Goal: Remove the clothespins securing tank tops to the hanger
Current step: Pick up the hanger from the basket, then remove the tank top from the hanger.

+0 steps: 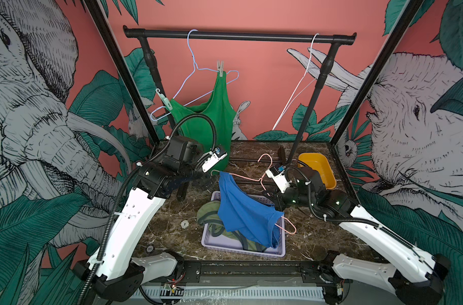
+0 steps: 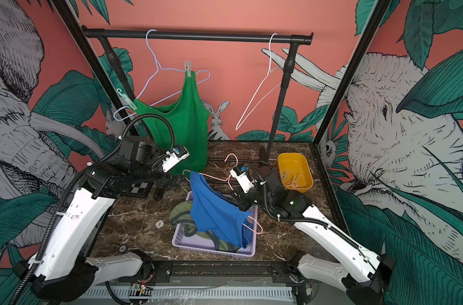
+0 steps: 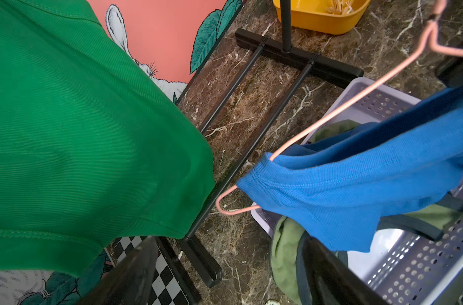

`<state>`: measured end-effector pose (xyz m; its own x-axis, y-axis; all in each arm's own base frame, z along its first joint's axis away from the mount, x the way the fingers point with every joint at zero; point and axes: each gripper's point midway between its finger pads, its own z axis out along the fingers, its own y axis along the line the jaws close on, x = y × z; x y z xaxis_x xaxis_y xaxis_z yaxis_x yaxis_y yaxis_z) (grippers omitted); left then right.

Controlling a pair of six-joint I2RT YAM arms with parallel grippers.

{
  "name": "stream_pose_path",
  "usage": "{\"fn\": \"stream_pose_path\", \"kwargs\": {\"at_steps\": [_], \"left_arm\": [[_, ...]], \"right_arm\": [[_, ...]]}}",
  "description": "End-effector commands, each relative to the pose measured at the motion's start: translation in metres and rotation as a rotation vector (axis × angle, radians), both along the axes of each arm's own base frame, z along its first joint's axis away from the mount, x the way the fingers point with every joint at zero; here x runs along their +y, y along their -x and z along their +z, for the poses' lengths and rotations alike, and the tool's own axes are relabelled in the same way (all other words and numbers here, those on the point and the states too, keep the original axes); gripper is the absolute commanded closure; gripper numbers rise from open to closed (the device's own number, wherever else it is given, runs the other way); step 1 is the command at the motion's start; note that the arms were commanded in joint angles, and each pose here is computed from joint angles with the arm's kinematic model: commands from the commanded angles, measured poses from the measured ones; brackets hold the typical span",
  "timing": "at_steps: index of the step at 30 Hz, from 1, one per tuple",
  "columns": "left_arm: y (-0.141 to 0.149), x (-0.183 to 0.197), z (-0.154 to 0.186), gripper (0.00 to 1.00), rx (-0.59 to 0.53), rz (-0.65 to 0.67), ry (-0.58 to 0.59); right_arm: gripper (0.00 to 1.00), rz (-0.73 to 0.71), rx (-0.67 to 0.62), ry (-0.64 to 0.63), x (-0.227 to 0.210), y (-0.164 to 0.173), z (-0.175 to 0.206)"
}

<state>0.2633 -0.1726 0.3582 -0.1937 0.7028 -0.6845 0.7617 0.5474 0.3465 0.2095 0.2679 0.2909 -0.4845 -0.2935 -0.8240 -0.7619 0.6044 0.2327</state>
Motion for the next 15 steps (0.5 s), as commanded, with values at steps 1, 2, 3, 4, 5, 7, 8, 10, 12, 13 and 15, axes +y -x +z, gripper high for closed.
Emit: {"fn": "stream_pose_path", "kwargs": {"at_steps": [1, 2, 3, 4, 5, 7, 8, 10, 12, 13, 15], "left_arm": [[-0.004, -0.01, -0.003, 0.11, 0.044, 0.013, 0.079], [-0.004, -0.012, -0.006, 0.11, 0.057, 0.011, 0.087], [-0.005, -0.014, -0.009, 0.1, 0.068, 0.012, 0.096], [-0.007, -0.016, -0.012, 0.09, 0.079, 0.017, 0.102], [-0.009, -0.016, -0.013, 0.09, 0.085, 0.023, 0.109], [-0.01, -0.02, -0.017, 0.09, 0.106, 0.025, 0.12], [-0.01, -0.022, -0.017, 0.09, 0.116, 0.021, 0.13], [-0.008, -0.026, -0.017, 0.09, 0.135, 0.008, 0.151], [-0.008, -0.029, -0.017, 0.08, 0.144, 0.004, 0.164], [-0.009, -0.03, -0.018, 0.08, 0.149, 0.005, 0.166], [-0.01, -0.03, -0.019, 0.08, 0.152, 0.009, 0.167]], "right_arm": [[1.0, -0.069, -0.14, -0.13, 0.002, -0.011, 0.054], [1.0, -0.071, -0.152, -0.147, 0.003, -0.01, 0.059], [1.0, -0.071, -0.163, -0.16, 0.005, -0.009, 0.063], [1.0, -0.071, -0.175, -0.172, 0.006, -0.008, 0.066], [1.0, -0.074, -0.182, -0.179, 0.007, -0.007, 0.069], [1.0, -0.068, -0.195, -0.176, 0.009, -0.005, 0.069], [1.0, -0.061, -0.202, -0.172, 0.01, -0.003, 0.069], [1.0, -0.041, -0.208, -0.173, 0.014, 0.001, 0.068], [1.0, -0.024, -0.209, -0.17, 0.016, 0.006, 0.067], [1.0, -0.016, -0.214, -0.17, 0.017, 0.009, 0.068], [1.0, -0.013, -0.223, -0.165, 0.018, 0.011, 0.068]]}}
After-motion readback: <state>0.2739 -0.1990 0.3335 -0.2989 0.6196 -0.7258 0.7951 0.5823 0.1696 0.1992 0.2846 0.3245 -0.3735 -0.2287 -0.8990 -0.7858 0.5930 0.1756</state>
